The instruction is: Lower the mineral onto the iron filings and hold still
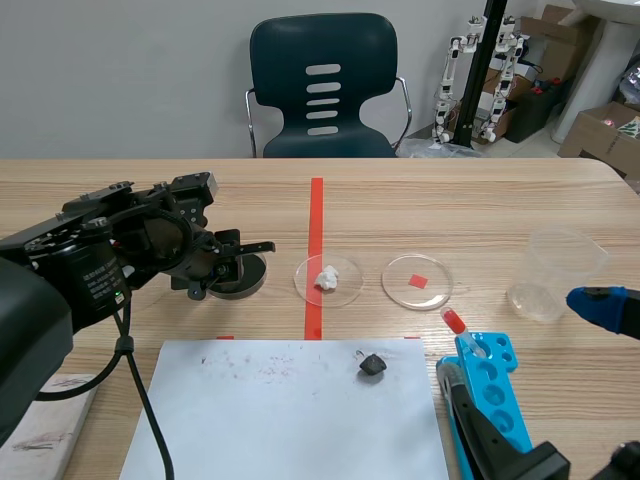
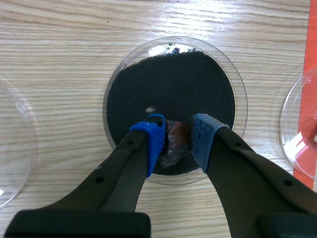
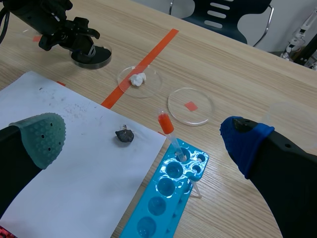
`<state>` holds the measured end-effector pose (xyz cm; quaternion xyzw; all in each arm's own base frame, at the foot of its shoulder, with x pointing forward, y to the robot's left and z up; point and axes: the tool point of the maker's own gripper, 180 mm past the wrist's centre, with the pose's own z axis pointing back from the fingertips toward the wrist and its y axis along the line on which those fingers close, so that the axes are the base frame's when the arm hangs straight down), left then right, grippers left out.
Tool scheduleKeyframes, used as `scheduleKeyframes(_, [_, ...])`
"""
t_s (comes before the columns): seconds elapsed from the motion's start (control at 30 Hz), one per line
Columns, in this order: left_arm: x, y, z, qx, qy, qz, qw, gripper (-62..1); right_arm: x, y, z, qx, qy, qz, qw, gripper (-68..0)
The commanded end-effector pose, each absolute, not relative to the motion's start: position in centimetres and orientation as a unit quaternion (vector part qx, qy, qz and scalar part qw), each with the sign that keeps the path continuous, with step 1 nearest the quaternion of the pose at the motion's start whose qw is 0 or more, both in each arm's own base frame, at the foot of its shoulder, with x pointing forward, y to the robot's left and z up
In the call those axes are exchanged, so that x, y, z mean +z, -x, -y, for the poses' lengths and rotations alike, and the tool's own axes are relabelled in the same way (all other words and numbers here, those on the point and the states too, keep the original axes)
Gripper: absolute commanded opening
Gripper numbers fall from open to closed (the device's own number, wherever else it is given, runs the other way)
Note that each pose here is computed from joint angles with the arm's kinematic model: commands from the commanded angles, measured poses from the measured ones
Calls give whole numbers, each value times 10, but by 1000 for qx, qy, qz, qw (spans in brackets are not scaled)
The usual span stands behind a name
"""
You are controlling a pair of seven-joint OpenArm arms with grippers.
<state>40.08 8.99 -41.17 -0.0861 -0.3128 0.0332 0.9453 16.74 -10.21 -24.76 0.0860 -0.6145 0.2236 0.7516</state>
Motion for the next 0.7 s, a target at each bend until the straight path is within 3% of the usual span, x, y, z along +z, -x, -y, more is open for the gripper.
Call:
scheduleKeyframes(0.0, [-399,-412,-85,32,94,330,939,-509,-241,-171,102,224,-87,625,742,4])
scheduleKeyframes(0.67, [-399,-411,-85,29,91,328,940,-509,-241,-171,102,224,-87,625,742,4])
